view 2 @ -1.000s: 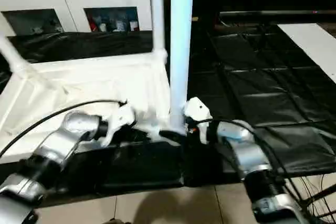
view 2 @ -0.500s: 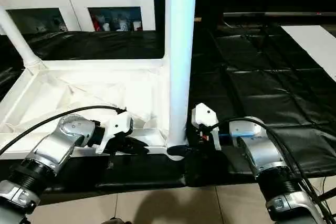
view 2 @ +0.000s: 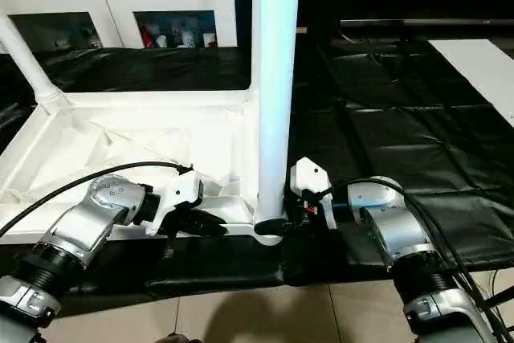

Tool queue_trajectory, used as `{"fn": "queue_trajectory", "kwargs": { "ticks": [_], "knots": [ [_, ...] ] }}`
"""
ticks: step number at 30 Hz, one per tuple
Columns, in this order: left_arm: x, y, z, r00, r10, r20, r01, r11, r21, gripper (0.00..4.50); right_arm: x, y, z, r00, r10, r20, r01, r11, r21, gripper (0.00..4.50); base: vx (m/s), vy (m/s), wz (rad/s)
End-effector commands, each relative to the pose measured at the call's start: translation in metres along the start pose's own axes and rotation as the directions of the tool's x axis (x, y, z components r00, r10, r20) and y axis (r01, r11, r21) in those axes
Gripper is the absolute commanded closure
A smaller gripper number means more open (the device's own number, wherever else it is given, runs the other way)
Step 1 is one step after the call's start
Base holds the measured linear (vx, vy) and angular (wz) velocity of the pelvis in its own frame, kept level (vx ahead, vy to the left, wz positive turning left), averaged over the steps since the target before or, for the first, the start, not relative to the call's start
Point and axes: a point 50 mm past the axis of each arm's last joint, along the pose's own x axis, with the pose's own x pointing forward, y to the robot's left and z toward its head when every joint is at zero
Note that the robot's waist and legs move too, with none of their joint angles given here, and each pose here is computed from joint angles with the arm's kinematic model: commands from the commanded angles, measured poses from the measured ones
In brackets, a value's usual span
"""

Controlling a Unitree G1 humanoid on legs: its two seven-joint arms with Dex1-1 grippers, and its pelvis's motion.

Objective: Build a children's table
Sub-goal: Rotate leg to tighten

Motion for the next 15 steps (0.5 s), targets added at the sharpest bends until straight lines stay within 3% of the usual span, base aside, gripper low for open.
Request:
{"fn": "queue_trajectory", "kwargs": {
  "ticks": [1,6,8,12,15],
  "knots": [
    [0.003,-0.004,0.002,0.999,-0.038,-0.001,0.038,0.999,0.013,4.5,0.0,-0.001,-0.002,1.0,0.005,-0.027,-0.005,1.0,-0.001,2.0,0.0,0.0,0.0],
    [0.004,0.0,0.0,1.0,0.016,-0.004,-0.016,1.0,0.01,4.5,0.003,-0.004,-0.007,0.996,-0.084,-0.022,0.084,0.996,0.02,2.01,0.0,0.0,0.0],
    [0.007,0.008,0.001,0.995,0.099,0.001,-0.099,0.995,-0.007,4.5,0.008,-0.011,-0.011,0.975,-0.221,-0.004,0.22,0.973,0.074,2.01,0.0,0.0,0.0],
    [0.012,0.019,0.004,0.98,0.199,0.012,-0.199,0.979,-0.035,4.5,0.018,-0.019,-0.015,0.92,-0.392,0.026,0.381,0.905,0.19,2.01,0.0,0.0,0.0],
    [0.019,0.031,0.011,0.957,0.289,0.021,-0.287,0.956,-0.058,4.5,0.033,-0.024,-0.017,0.838,-0.545,0.025,0.515,0.806,0.292,2.01,0.0,0.0,0.0]
  ]
}}
